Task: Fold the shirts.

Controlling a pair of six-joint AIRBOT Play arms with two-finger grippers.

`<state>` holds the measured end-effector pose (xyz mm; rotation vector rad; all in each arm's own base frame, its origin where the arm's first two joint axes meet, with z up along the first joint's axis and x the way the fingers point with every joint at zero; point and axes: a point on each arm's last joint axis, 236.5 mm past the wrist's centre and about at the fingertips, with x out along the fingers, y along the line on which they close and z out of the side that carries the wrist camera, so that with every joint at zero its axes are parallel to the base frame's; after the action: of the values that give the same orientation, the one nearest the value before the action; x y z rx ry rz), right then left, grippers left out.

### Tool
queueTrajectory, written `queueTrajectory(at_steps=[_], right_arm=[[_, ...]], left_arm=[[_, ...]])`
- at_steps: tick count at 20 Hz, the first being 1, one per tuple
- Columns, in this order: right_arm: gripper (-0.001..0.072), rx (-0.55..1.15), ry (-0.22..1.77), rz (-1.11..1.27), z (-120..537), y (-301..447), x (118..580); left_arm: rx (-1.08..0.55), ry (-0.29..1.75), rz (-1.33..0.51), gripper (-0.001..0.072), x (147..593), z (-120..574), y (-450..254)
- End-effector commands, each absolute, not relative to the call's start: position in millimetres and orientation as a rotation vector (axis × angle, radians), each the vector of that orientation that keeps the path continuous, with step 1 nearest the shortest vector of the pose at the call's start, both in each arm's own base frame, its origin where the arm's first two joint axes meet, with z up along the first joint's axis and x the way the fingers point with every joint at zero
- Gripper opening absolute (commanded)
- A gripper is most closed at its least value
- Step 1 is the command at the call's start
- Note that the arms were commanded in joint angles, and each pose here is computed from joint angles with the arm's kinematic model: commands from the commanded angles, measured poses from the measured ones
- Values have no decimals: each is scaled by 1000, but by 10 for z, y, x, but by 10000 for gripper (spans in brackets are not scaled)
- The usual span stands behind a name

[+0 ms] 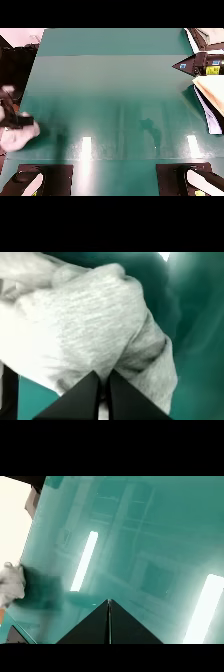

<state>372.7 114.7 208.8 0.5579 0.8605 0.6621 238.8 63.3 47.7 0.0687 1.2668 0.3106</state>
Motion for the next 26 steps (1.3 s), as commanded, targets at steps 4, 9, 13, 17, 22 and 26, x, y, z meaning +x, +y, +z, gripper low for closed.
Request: queueTrajectory(at_steps=[4, 9, 13, 17, 22, 26], right_arm=[[15, 543, 817, 667, 2251, 1147, 3763], [15, 512, 697, 650, 2706, 1106, 3865], [15, 531, 661, 639, 2940, 1104, 3863], [15, 563, 671, 632, 2985, 1113, 3841], [15, 559, 679, 634, 2967, 1115, 3831], [15, 554, 680, 630, 2957, 1107, 3834]], left_arm=[[-186, 687, -385, 21, 2804, 2896, -957], [-215, 578, -732, 21, 2633, 3406, -1621], [-114, 739, -926, 21, 2717, 2920, -2126], [32, 1043, -1088, 22, 2746, 1926, -2771], [47, 1276, -1077, 667, 2997, 978, -3028], [-39, 1311, -934, 607, 3260, 975, -2437]])
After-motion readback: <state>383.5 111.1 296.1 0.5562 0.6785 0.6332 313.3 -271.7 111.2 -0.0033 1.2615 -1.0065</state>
